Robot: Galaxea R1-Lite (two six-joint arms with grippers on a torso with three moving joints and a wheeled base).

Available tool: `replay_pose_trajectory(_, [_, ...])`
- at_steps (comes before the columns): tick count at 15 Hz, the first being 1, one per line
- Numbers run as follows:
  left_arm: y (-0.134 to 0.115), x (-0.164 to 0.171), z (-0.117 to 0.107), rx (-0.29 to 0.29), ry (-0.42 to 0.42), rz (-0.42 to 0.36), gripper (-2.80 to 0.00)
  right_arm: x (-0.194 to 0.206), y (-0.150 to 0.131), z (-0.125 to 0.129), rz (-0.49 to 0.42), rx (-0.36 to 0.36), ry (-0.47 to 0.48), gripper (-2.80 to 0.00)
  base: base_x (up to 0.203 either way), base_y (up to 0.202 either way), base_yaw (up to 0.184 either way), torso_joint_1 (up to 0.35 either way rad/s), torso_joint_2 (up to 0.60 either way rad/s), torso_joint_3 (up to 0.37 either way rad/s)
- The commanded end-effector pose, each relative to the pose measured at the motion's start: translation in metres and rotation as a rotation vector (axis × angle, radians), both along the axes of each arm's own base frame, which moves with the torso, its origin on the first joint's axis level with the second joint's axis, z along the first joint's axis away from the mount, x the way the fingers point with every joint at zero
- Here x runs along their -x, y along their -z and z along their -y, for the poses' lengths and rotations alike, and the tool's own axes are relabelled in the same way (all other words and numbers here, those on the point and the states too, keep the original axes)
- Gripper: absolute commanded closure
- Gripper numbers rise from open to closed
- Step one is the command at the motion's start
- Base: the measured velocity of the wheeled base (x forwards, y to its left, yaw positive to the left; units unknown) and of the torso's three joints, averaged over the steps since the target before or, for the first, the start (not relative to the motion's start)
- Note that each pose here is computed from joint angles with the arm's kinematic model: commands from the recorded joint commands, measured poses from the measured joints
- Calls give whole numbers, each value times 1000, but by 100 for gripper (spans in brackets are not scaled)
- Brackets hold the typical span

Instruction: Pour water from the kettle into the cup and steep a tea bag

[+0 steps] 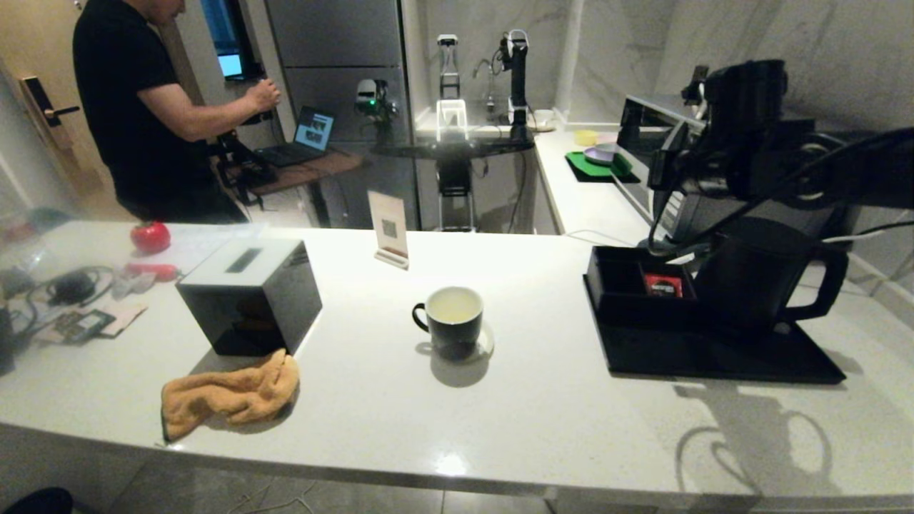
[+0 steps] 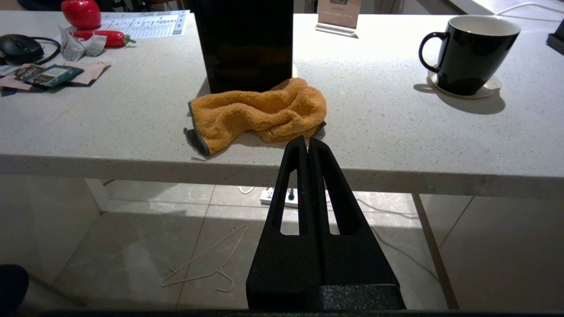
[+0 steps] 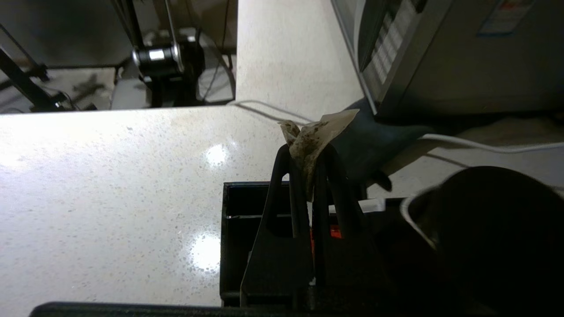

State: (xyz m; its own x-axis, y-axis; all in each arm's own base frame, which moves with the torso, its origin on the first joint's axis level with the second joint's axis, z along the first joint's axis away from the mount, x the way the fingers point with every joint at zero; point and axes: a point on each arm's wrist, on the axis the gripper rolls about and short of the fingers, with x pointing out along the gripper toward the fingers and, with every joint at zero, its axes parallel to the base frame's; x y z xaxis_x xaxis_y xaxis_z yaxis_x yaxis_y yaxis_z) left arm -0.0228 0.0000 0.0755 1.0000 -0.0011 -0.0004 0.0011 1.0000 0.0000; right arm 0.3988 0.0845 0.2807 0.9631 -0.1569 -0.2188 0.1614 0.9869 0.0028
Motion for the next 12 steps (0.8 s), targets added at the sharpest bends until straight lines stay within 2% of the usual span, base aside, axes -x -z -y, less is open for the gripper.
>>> replay_pose_trajectory(1, [0, 0, 0, 0, 0, 0, 0, 39, -29, 9, 85, -17, -1, 0, 0, 0, 0, 0, 0, 0])
replay_pose_trajectory(3, [0, 0, 0, 0, 0, 0, 0, 65, -31, 15, 157, -15, -6, 0, 0, 0, 0, 0, 0, 0])
replay_pose_trajectory(7, [0, 0, 0, 0, 0, 0, 0, 123, -20, 29, 297, 80, -25, 0, 0, 0, 0, 0, 0, 0])
replay_pose_trajectory(9, [0, 0, 0, 0, 0, 0, 0, 163, -25, 37, 381, 102, -62, 0, 0, 0, 0, 0, 0, 0])
replay_pose_trajectory(12, [0, 0, 0, 0, -1, 0, 0, 223, -16, 50, 430, 108, -107, 0, 0, 0, 0, 0, 0, 0])
